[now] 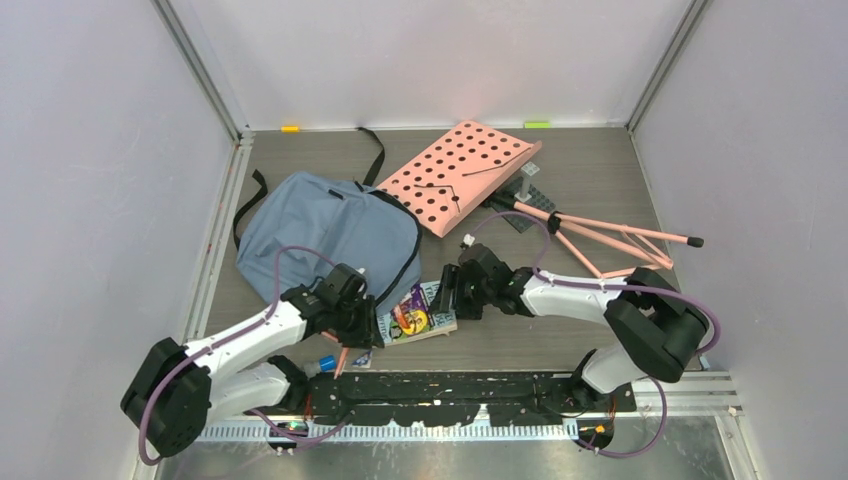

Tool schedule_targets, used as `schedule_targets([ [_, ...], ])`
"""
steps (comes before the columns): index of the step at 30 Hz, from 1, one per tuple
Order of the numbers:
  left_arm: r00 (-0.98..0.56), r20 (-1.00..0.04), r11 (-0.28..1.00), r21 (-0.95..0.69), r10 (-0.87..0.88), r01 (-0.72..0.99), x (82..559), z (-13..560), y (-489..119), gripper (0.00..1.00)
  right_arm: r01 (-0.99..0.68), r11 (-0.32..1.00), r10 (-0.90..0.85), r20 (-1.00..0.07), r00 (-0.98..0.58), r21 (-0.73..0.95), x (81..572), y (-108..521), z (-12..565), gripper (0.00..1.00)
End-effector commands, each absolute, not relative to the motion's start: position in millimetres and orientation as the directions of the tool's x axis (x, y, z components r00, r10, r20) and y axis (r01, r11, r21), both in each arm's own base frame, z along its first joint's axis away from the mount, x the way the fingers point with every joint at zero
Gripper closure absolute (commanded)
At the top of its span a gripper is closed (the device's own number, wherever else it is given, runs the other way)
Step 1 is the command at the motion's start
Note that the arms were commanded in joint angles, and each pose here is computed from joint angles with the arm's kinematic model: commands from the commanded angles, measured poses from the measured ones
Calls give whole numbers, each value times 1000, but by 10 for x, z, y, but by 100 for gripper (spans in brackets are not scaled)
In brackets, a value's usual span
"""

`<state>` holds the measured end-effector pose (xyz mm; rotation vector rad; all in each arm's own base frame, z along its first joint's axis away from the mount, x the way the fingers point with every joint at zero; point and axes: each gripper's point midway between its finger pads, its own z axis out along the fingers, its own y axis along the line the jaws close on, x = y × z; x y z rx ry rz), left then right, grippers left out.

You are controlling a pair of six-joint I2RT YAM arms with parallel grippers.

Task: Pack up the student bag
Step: Pick up the book from the center of the board.

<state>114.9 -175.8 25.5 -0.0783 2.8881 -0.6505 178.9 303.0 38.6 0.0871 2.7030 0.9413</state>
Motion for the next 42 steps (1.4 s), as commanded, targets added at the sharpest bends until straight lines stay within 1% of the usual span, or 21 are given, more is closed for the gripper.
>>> schedule_targets([
  [1, -963, -261, 824, -559, -71, 91, 1411, 423, -2125, 69, -114, 661, 130, -263, -956, 741, 1738, 3321, 857, 41],
  [2, -963, -261, 823, -560, -70, 92, 1411, 425, -2129, 69, -108, 670, 133, -261, -956, 735, 1741, 3304, 840, 42],
  [6, -963, -260, 819, -565, -67, 95, 1412, 440, -2144, 70, -97, 686, 140, -261, -955, 721, 1756, 3276, 855, 61],
  [7, -963, -260, 819, -566, -66, 97, 1413, 444, -2147, 70, -96, 687, 146, -267, -953, 721, 1775, 3270, 892, 70],
  [8, -963, -261, 818, -567, -65, 99, 1412, 447, -2149, 70, -92, 693, 147, -265, -953, 715, 1773, 3250, 892, 74],
  [9, -962, -264, 816, -569, -66, 100, 1419, 457, -2153, 70, -91, 694, 154, -271, -950, 714, 1784, 3235, 933, 82],
  [10, -962, -264, 816, -569, -65, 101, 1417, 461, -2155, 70, -94, 689, 162, -279, -946, 719, 1793, 3226, 993, 86],
  [11, -961, -268, 815, -571, -66, 103, 1425, 471, -2158, 70, -87, 696, 173, -285, -943, 713, 1812, 3196, 1013, 94],
  [13, -960, -274, 812, -572, -54, 118, 1431, 493, -2170, 69, -86, 699, 196, -306, -932, 710, 1843, 3141, 1121, 99],
  [14, -960, -277, 811, -571, -44, 127, 1432, 513, -2175, 68, -97, 689, 208, -324, -923, 718, 1855, 3120, 1231, 99],
  [15, -961, -276, 812, -567, -31, 137, 1430, 534, -2177, 64, -96, 700, 217, -339, -915, 707, 1878, 3074, 1277, 99],
  [18, -957, -290, 808, -560, 12, 180, 1451, 675, -2207, 36, -112, 734, 244, -415, -877, 670, 1940, 2885, 1530, 100],
  [19, -953, -301, 806, -558, 24, 196, 1471, 746, -2219, 31, -109, 774, 236, -444, -864, 623, 1957, 2767, 1559, 100],
  [21, -943, -330, 797, -555, 50, 237, 1517, 909, -2251, 24, -125, 825, 223, -522, -824, 551, 2018, 2563, 1727, 99],
  [23, -928, -362, 777, -559, 85, 289, 1558, 1111, -2305, 21, -159, 857, 184, -579, -794, 490, 2024, 2410, 1930, 99],
  [26, -900, -411, 726, -575, 143, 378, 1602, 1462, -2420, 20, -217, 879, 118, -636, -763, 423, 2003, 2262, 2228, 100],
  [30, -834, -500, 596, -604, 232, 528, 1615, 1997, -2622, 17, -323, 869, 29, -691, -723, 374, 1938, 2184, 2695, 100],
  [34, -753, -607, 511, -578, 254, 637, 1749, 2602, -2743, 13, -466, 798, -27, -751, -660, 382, 1811, 2226, 3262, 100],
  [37, -709, -668, 473, -561, 226, 679, 1909, 2915, -2762, 11, -554, 728, -51, -775, -630, 402, 1720, 2329, 3528, 100],
  [38, -700, -683, 457, -564, 210, 688, 1955, 3001, -2760, 10, -589, 699, -56, -790, -611, 406, 1685, 2362, 3655, 100],
  [42, -701, -695, 428, -591, 159, 683, 2099, 3204, -2665, 10, -664, 639, -99, -815, -571, 388, 1682, 2498, 3834, 100],
])
